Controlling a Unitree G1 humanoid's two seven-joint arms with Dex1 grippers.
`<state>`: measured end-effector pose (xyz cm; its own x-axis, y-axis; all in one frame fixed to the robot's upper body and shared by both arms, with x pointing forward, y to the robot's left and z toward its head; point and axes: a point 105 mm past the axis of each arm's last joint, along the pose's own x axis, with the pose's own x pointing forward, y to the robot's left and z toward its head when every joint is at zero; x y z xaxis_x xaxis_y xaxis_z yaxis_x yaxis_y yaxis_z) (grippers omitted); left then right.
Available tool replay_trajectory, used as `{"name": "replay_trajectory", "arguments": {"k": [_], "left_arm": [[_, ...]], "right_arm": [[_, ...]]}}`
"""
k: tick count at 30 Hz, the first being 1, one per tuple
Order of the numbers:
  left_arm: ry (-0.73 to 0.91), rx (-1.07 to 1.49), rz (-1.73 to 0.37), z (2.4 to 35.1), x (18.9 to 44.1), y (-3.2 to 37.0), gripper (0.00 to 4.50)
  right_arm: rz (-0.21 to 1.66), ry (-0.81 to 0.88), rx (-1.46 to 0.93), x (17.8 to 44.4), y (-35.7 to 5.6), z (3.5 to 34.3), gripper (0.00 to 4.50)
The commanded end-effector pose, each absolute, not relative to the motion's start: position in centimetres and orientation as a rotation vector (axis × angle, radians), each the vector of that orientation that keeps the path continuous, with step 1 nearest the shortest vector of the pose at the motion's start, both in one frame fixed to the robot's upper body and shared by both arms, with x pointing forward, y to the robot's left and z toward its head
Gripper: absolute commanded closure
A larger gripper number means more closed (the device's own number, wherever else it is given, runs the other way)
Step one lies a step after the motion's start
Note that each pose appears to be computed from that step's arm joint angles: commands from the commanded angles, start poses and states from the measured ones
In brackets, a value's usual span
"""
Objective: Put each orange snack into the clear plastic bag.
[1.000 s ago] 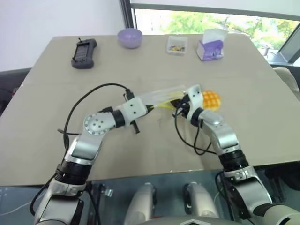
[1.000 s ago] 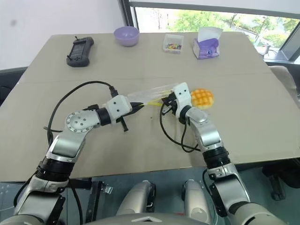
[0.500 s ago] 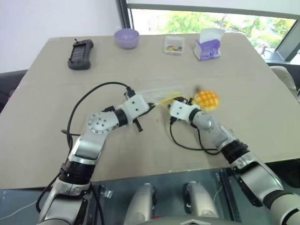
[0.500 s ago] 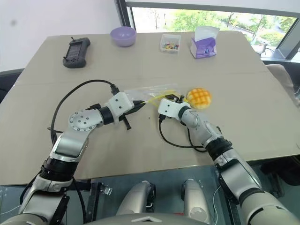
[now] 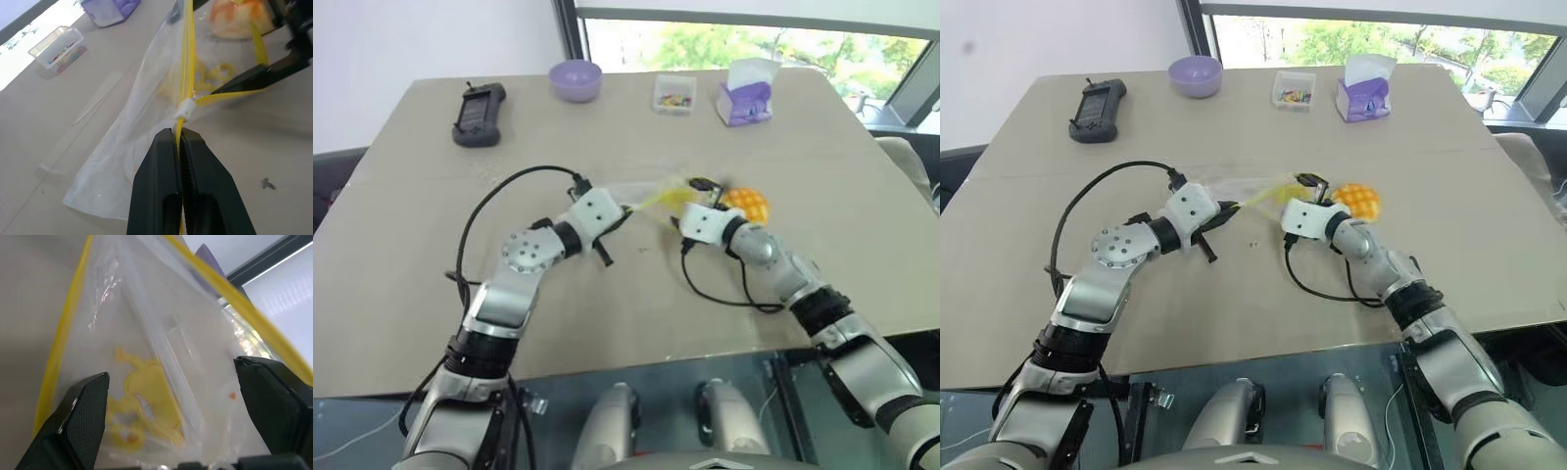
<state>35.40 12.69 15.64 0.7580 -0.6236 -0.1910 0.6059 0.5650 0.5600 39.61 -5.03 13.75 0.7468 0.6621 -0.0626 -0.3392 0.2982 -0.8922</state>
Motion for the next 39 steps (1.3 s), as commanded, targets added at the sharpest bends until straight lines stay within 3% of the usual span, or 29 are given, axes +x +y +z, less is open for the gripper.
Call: {"name": "replay_trajectory", "arguments": {"k": [1,5,10,22,27,30,36,39], "left_arm": [[-0.071,0.636,-0.653,17.4,36.3,13.5,4.5],[-0.077,0.634,-0.646,17.7,36.8,13.4,4.5],[-0.083,0.606,-0.62,18.3,37.6,13.6,4.5],[-0.094,0.548,-0.627,19.2,38.1,13.4,4.5],[-0.091,0.53,-0.633,19.3,38.3,13.3,4.5],[-0.092,0.521,-0.627,19.3,38.4,13.3,4.5],[-0.085,0.53,-0.615,19.2,38.4,13.5,4.5],[-0.078,0.537,-0.608,19.1,38.5,13.6,4.5]], "right_arm": [[0.685,-0.391,-1.051,39.2,-6.3,16.4,0.04],[0.684,-0.364,-1.021,39.1,-7.6,17.3,0.04],[0.593,-0.251,-0.729,39.2,-10.2,17.6,0.04],[0.359,0.073,-0.355,40.4,-15.8,12.3,0.04],[0.343,0.183,-0.318,40.4,-16.3,9.2,0.04],[0.359,0.196,-0.33,40.3,-16.1,8.4,0.83],[0.376,0.077,-0.413,40.4,-15.8,11.4,3.46],[0.445,-0.018,-0.378,39.9,-14.4,14.9,3.46]]}}
